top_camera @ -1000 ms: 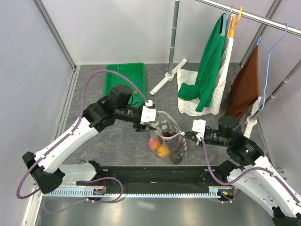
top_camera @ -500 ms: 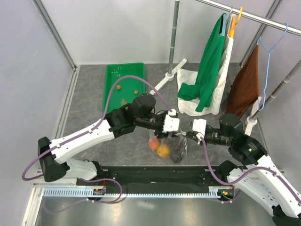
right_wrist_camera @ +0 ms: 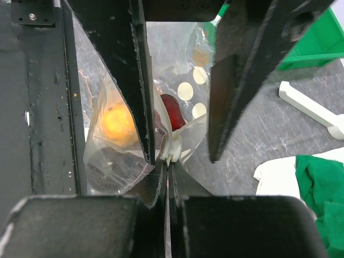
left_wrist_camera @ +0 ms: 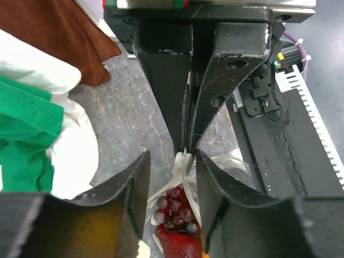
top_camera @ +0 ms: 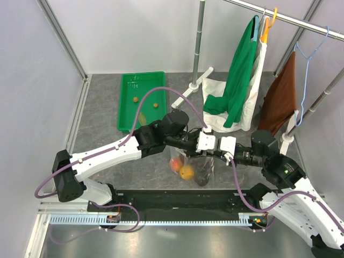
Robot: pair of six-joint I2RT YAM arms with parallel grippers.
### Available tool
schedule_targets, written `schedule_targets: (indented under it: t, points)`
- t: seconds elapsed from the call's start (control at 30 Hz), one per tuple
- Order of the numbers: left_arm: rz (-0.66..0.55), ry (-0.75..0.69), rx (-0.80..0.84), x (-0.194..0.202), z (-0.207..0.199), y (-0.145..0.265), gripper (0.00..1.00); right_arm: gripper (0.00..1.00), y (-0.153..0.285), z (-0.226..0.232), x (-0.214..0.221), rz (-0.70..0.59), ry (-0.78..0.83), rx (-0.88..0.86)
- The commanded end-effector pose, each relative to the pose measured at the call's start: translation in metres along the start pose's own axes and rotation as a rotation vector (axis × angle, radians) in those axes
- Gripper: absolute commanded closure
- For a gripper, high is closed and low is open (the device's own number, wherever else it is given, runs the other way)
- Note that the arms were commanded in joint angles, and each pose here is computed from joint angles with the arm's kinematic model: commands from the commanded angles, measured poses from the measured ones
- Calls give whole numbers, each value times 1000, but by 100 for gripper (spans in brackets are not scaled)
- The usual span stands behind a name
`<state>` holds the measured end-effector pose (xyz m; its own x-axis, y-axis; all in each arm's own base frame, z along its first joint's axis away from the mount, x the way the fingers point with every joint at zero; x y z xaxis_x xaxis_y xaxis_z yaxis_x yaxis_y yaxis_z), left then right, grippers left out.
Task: Place the food in the zip-top bag and seal the zipper
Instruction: Zip the zipper food storage bag at the center of the board.
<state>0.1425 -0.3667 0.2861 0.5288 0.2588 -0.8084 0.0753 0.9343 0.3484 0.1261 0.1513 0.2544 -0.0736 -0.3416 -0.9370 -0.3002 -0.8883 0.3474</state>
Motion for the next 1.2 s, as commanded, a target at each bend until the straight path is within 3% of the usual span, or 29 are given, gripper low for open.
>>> schedule_targets:
  t: [0.0,0.1,0.33,1.17]
  points:
    - [-20,26,42,-1,-6,-6,58,100,7,-1,-21,-70,70,12]
    - [-14,21,44,1,-9,-2,73,100,8,0,-21,-70,74,16]
    - [64,92,48,27,-15,19,89,100,10,0,-15,-61,83,29]
    - [379,148,-115,130,-11,135,89,100,14,-3,-3,-25,100,77]
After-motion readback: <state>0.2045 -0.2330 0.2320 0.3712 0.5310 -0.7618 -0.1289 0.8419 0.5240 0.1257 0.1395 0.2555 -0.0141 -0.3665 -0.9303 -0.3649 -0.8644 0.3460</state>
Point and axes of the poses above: each gripper's point midway between its finger pads, its own y axis back along the fingers, its own z axis along the line the jaws close on, x = y × z, the point moved 5 cm from there along y, back along the fingers, and after that the axes turned 14 degrees about -y, right-handed, at the moved point
